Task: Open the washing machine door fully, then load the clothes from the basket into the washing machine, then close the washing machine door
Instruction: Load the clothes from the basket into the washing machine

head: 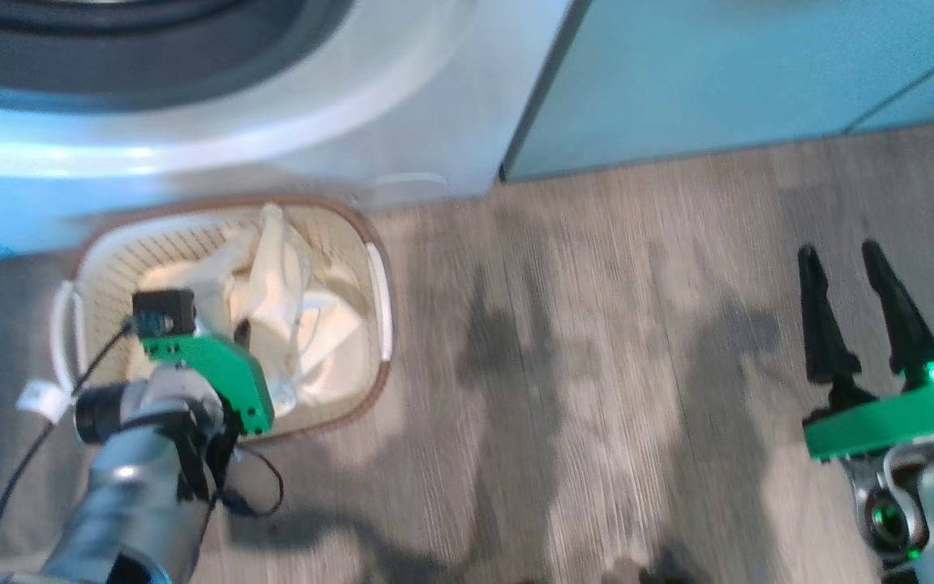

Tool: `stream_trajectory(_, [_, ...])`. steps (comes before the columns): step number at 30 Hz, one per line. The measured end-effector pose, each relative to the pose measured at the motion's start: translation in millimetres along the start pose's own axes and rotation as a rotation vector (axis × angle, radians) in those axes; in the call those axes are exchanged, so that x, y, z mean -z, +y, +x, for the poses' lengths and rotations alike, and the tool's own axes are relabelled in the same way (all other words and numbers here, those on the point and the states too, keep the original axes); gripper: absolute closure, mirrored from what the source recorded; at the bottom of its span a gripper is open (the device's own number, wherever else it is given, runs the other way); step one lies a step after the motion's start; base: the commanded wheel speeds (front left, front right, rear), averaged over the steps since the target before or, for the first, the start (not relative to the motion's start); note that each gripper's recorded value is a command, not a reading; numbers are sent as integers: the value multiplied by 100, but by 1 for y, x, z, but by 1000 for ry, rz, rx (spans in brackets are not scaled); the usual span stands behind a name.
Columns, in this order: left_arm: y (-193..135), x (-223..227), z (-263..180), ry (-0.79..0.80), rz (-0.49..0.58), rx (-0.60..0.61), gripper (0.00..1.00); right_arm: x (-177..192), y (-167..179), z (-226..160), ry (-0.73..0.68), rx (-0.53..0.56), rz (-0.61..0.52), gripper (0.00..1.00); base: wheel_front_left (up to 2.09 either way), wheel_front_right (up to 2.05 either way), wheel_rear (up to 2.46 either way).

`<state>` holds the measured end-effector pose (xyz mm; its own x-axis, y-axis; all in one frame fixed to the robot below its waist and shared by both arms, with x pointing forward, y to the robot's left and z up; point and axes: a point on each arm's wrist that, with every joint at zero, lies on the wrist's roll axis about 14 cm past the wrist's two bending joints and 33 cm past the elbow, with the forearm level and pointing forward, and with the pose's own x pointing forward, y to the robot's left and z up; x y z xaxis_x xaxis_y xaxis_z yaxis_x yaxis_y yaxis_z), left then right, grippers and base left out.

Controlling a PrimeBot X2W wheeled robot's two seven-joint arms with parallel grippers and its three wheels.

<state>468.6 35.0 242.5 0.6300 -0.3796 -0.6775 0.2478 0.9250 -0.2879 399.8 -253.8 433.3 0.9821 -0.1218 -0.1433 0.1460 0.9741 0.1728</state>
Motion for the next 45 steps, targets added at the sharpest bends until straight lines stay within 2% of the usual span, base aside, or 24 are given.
stream_trajectory(8, [-2,-27,-48,-126,10,-21,100,-14,-2,-37,-37,-2,12,0,0,0,0])
stream_trajectory(15, [-4,-74,-89,-331,17,-23,100,-25,4,-59,-81,-19,38,0,0,0,0])
stream_trajectory(26, [3,-104,-158,-561,36,-66,100,-31,2,-91,-120,-19,57,0,0,0,0])
stream_trajectory(36, [16,-106,-208,-683,47,-128,100,-32,6,-107,-142,-37,55,0,0,0,0])
stream_trajectory(45, [24,-105,-228,-725,42,-159,100,-41,14,-103,-167,-68,49,0,0,0,0])
